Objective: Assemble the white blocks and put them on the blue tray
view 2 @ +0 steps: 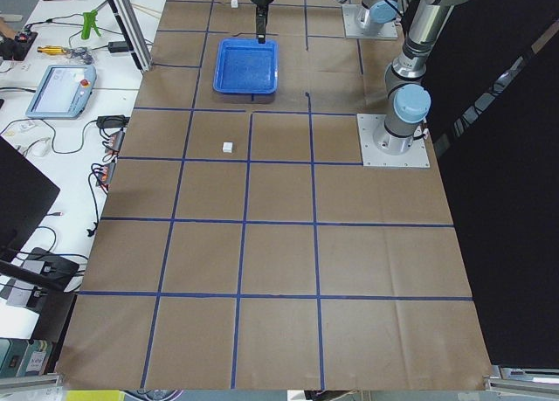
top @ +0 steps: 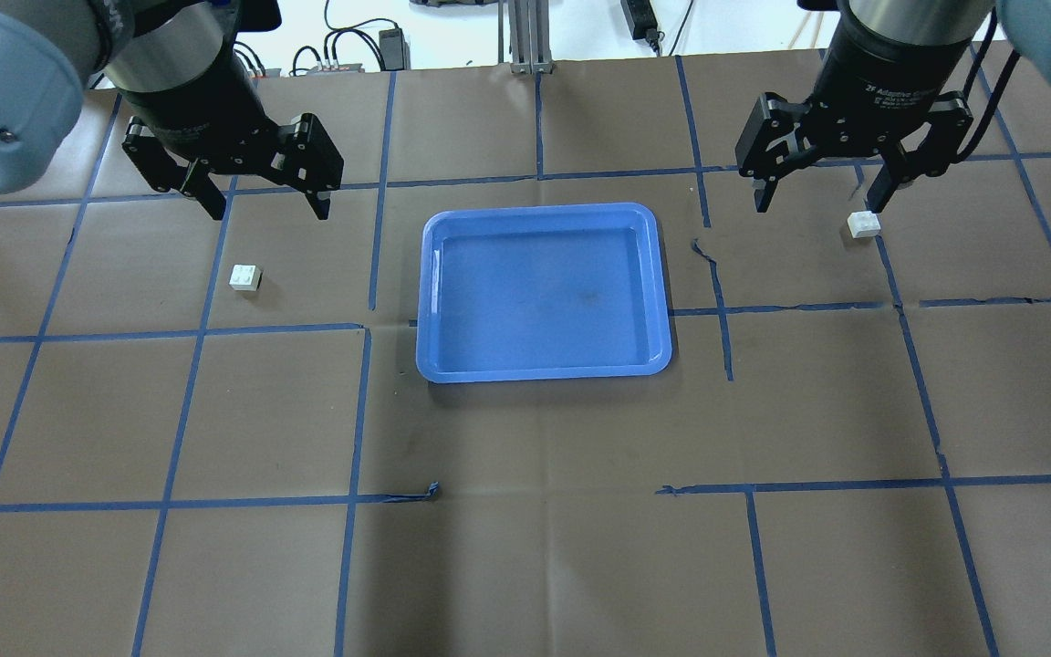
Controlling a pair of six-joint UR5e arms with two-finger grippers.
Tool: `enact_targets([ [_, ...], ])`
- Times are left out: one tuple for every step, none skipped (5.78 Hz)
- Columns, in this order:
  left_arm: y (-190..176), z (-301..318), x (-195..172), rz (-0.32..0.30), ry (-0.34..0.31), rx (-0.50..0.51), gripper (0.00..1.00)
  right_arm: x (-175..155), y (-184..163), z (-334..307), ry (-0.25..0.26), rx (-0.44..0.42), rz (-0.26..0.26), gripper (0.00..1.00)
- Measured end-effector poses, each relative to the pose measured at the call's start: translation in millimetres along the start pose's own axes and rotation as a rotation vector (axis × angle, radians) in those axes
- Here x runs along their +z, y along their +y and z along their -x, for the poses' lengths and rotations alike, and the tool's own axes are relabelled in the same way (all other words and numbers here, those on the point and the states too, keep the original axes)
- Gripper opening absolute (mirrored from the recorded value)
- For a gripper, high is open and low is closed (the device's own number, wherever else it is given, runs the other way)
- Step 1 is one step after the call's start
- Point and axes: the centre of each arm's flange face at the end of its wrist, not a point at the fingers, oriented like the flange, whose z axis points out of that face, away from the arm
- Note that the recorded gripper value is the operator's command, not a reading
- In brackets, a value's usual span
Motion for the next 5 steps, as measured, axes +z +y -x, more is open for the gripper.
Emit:
enact_targets([
  [0.3, 0.4, -0.5, 0.001, -0.001, -0.001, 0.99, 0.5, -1.1, -1.4, -0.001, -0.007, 0.001, 1.0],
  [-0.4, 1.7, 0.1, 0.002, -0.001, -0.003, 0.99, 0.7, -1.8, -2.8, -0.004, -0.016, 0.001, 1.0],
  [-1.2, 3.2, 3.6, 0.005, -0.001, -0.008, 0.99, 0.2, -1.9, -3.5, -0.008, -0.019, 0.0, 1.0],
  [-1.4, 3.5, 11.8, 0.013, -0.002, -0.009, 0.99, -0.2, -2.4, -4.1, -0.011, -0.019, -0.002, 1.0],
  [-2.0, 5.0, 27.3, 0.035, -0.004, -0.011, 0.99, -2.0, -3.7, -3.8, -0.011, -0.047, -0.017, 1.0],
])
